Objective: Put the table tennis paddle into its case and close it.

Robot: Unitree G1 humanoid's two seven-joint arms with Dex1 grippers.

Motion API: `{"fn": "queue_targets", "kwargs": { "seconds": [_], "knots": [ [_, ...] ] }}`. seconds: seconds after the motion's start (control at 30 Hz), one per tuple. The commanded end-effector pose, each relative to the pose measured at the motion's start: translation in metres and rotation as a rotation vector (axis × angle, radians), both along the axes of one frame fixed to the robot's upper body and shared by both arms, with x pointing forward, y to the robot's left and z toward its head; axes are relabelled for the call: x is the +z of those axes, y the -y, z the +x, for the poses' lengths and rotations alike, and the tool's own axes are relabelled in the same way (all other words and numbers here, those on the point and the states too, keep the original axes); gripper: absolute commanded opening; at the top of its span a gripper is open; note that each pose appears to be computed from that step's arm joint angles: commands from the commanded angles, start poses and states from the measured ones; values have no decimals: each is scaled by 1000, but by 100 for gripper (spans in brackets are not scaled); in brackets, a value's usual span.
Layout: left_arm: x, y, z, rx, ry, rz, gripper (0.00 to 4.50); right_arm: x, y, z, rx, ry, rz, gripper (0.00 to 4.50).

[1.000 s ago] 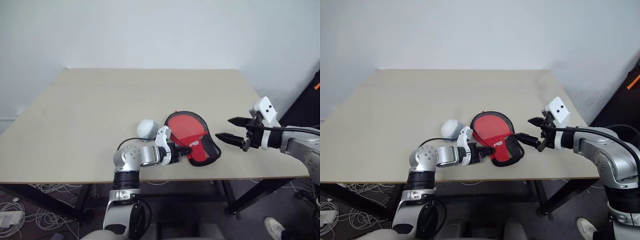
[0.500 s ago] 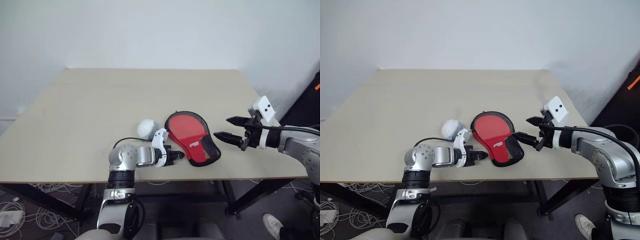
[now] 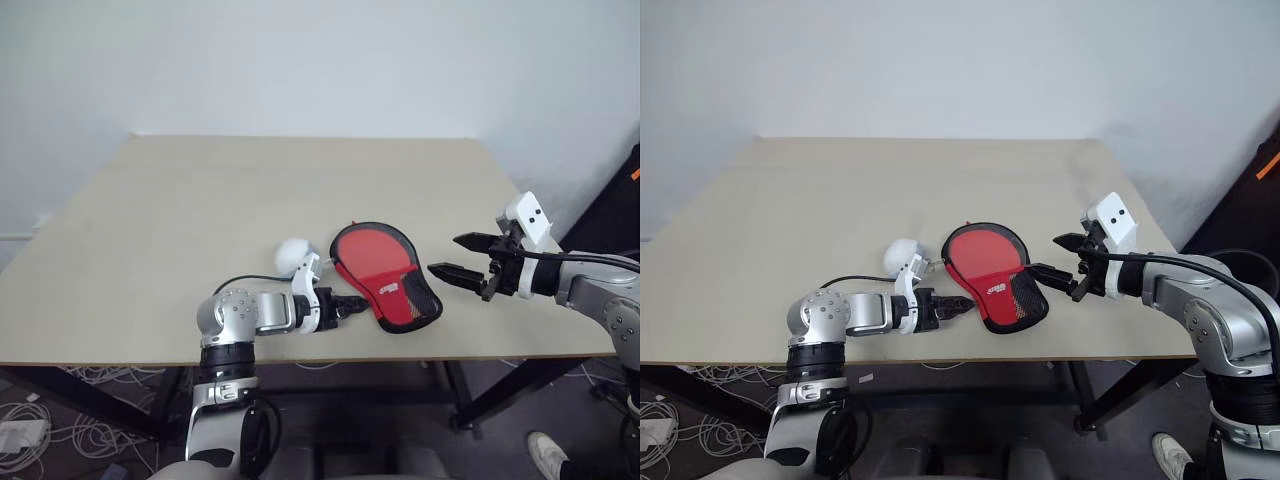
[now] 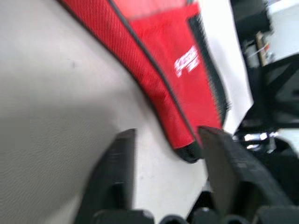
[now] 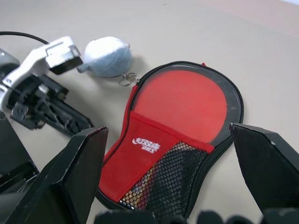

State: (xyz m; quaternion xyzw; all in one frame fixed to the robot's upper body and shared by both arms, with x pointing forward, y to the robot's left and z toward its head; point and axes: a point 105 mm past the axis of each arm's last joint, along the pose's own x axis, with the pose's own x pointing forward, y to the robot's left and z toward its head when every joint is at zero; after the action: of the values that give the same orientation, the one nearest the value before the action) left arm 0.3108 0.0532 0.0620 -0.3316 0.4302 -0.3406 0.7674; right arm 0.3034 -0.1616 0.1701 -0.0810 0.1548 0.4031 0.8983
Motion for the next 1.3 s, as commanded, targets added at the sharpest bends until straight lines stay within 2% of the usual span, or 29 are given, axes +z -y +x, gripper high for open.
{"fn": "queue_targets", "kwargs": {
  "seconds": [0.03,0.37,0.47,0.9,1.1,1.3],
  "knots": [
    [14,7,2,7,0,-75,324,13,-3,-1,8,54,11,450],
    [6,24,-4,1,-122,-169,324,12,-3,-2,2,52,15,450],
    [-3,25,-8,-5,-148,-135,324,11,-3,-2,0,52,16,450],
    [-14,20,-9,-3,-159,-79,324,10,-4,-4,-7,50,24,450],
    [-18,33,-4,7,-150,-90,324,10,-4,-3,-6,51,23,450],
    [-14,47,11,61,-137,-131,324,9,-6,-3,-3,51,25,450]
  ]
}}
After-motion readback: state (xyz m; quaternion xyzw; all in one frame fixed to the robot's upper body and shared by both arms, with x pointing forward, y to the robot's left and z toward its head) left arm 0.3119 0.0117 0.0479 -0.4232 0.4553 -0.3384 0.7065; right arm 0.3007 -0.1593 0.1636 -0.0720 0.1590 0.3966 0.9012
